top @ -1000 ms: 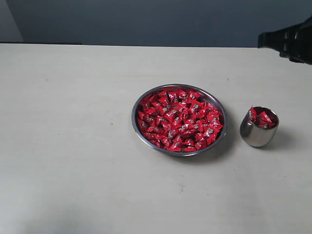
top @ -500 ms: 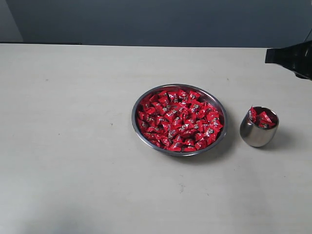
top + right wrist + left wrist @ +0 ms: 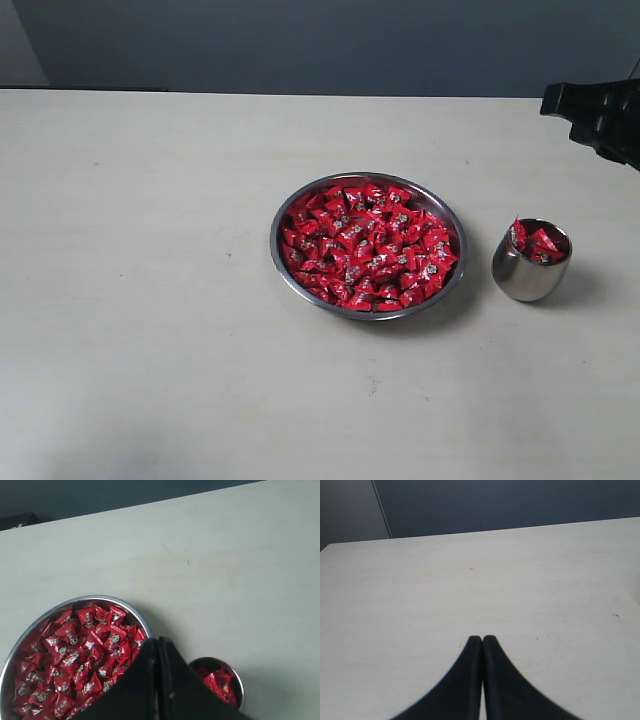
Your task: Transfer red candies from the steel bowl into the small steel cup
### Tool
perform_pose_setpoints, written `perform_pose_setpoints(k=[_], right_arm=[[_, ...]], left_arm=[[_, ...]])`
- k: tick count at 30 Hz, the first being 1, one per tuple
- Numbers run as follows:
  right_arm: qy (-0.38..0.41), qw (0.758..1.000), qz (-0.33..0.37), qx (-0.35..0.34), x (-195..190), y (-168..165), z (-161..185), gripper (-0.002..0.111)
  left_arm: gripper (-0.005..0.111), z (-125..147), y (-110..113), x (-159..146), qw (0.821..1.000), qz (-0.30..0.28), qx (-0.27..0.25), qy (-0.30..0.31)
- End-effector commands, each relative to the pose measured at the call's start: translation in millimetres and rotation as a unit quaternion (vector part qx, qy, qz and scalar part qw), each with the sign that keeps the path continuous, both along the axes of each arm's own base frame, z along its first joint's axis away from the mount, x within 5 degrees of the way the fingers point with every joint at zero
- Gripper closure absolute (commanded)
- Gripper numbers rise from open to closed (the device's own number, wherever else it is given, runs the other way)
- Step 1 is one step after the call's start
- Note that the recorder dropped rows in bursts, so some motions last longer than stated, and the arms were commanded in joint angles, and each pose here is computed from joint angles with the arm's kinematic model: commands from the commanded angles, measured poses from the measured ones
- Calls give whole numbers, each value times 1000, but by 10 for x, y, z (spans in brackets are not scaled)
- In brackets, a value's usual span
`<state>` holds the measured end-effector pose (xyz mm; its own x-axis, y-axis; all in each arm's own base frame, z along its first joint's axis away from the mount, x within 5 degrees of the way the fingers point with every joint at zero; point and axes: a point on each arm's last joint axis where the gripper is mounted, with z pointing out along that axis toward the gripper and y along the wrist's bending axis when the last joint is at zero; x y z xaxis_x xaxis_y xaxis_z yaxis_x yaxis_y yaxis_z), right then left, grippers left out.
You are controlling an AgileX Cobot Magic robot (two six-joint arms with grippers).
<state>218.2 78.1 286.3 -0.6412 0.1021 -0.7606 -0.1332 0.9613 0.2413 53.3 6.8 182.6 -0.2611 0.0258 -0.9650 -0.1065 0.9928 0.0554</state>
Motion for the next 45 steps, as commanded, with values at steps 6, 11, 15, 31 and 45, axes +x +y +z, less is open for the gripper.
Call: perform_pose_setpoints(k=[6, 11, 15, 31, 45], right_arm=[[-6, 999, -9, 32, -20, 7, 36, 109], [-17, 1000, -3, 20, -11, 1, 45, 109], [-45, 999, 5, 2, -56, -31, 126, 109], [-214, 965, -69, -136, -959, -768, 643, 109], [-215, 968, -75, -110, -1390, -758, -208, 109]], left_arm=[[106, 5, -2, 0, 1000, -2, 1, -6], [106, 5, -2, 0, 1000, -2, 1, -6], [106, 5, -2, 0, 1000, -2, 1, -6], [106, 5, -2, 0, 1000, -2, 1, -6], [106, 5, -2, 0, 1000, -2, 1, -6]])
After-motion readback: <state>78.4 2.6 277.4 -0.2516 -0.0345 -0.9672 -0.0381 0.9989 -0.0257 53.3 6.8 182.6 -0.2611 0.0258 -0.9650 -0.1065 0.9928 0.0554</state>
